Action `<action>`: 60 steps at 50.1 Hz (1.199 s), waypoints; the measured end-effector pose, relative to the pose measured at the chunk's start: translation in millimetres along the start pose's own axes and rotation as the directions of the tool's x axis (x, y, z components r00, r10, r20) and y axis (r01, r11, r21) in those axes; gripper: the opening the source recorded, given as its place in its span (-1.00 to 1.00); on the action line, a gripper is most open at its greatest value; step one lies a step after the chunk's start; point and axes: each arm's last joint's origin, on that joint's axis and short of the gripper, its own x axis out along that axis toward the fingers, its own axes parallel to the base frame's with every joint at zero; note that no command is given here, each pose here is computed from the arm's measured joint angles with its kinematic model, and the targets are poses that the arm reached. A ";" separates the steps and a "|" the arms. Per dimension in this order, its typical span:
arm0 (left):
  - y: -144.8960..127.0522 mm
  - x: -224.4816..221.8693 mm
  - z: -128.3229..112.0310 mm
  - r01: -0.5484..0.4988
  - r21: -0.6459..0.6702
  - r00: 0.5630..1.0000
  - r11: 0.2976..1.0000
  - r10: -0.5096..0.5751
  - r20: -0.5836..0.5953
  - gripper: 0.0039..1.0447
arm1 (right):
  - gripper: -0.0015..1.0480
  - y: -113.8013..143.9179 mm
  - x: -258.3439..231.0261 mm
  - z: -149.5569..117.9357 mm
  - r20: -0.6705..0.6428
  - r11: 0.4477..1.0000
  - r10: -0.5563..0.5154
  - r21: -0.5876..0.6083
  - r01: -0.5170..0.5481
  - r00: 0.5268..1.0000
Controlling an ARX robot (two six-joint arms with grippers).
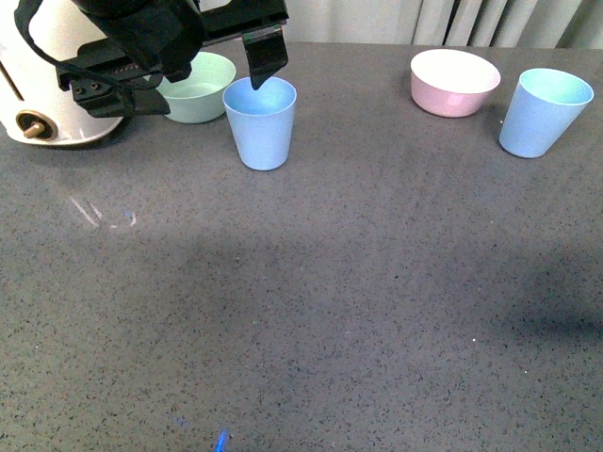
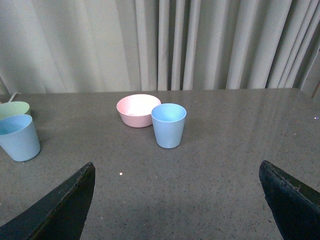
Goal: Stack blue cups with both arms
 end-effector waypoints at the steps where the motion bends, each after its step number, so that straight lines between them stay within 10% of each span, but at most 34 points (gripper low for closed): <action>1: -0.3 1.2 0.3 -0.002 -0.001 1.000 1.000 0.002 -0.002 0.84 | 0.83 0.0 0.0 0.0 0.000 1.000 0.000 0.000 0.000 1.000; 22: -7.4 27.8 8.3 -0.041 -0.017 0.999 0.999 0.040 -0.033 0.82 | 0.83 0.0 0.0 0.0 0.000 1.000 0.000 0.000 0.000 1.000; 47: -35.2 38.6 4.5 -0.040 -0.017 0.995 0.999 0.039 -0.089 -0.74 | 0.83 0.0 0.0 0.0 0.000 1.000 0.000 0.000 0.000 1.000; 60: -41.8 37.2 -5.7 -0.040 -0.022 0.993 0.999 0.037 -0.116 -0.97 | 0.83 0.0 0.0 0.0 0.000 1.000 0.000 0.000 0.000 1.000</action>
